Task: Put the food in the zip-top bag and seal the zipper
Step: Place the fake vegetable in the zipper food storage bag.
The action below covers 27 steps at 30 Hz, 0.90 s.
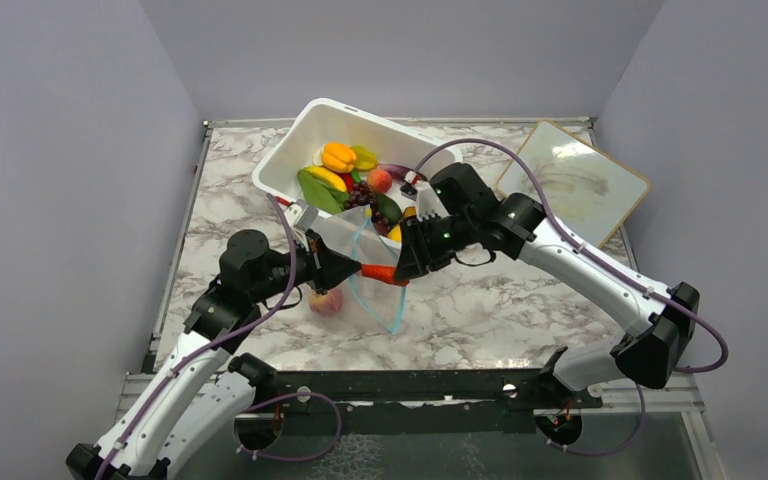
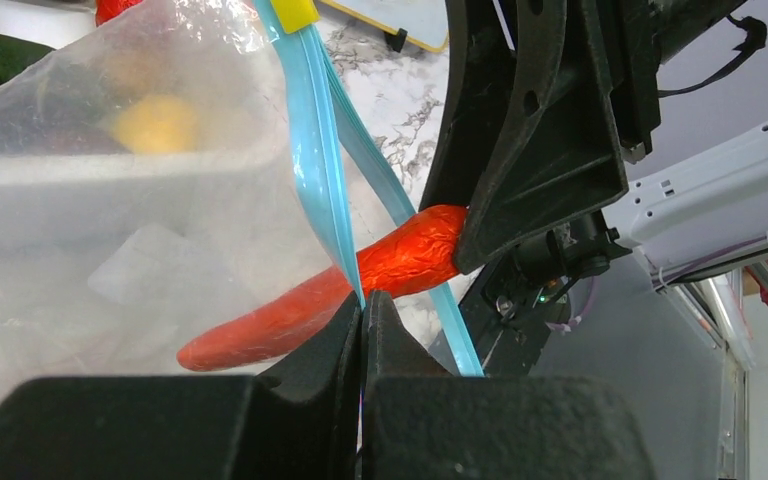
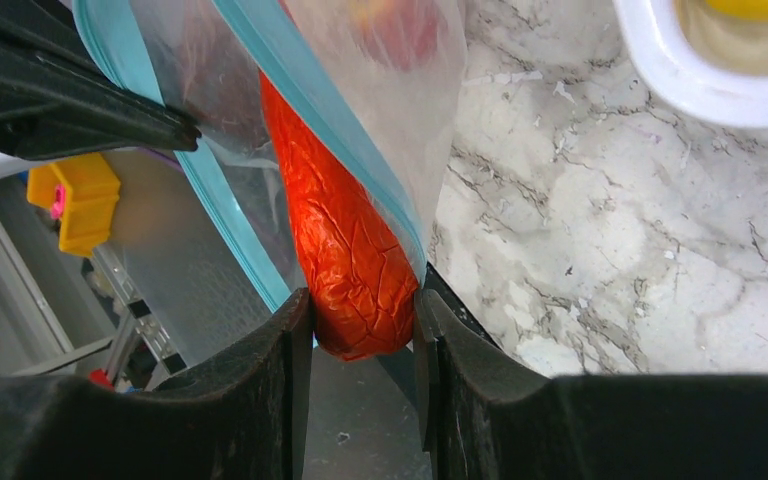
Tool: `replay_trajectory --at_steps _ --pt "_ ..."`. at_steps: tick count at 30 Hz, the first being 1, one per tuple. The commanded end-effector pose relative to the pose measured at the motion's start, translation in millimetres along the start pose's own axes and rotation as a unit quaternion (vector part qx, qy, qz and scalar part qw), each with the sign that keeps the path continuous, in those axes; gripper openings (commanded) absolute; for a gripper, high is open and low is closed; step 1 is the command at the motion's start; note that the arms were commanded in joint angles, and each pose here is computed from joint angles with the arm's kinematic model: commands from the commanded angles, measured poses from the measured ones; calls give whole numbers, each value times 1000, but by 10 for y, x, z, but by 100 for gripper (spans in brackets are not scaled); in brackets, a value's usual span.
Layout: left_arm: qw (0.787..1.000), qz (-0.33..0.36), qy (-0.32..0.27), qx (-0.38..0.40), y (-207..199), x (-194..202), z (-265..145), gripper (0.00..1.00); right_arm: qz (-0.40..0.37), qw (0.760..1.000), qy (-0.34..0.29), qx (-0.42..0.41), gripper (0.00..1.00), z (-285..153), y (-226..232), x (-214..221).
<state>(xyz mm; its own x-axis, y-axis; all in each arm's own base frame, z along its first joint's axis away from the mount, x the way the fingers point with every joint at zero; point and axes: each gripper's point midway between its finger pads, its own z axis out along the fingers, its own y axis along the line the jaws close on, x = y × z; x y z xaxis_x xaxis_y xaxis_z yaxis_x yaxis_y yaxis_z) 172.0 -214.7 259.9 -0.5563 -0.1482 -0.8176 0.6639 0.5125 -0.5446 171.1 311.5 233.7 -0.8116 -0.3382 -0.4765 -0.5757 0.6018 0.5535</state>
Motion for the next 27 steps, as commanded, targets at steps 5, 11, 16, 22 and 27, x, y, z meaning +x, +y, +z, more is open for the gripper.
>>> replay_trajectory --at_steps 5,11,16,22,27 --pt "1000 1 -13 27 -96 -37 -17 0 20 995 -92 -30 30 1 188 -374" --pt "1000 2 -13 27 -93 -30 -22 0 18 996 -79 -44 42 47 233 -316" --pt "1000 -1 -12 24 -74 3 -22 0 12 996 -78 -45 51 26 235 -295" --pt "1000 -1 -11 21 -55 18 -22 0 3 996 -83 -45 55 -20 252 -310" --pt "1000 1 -11 18 -44 14 -25 0 -8 995 -86 -43 55 -82 272 -318"
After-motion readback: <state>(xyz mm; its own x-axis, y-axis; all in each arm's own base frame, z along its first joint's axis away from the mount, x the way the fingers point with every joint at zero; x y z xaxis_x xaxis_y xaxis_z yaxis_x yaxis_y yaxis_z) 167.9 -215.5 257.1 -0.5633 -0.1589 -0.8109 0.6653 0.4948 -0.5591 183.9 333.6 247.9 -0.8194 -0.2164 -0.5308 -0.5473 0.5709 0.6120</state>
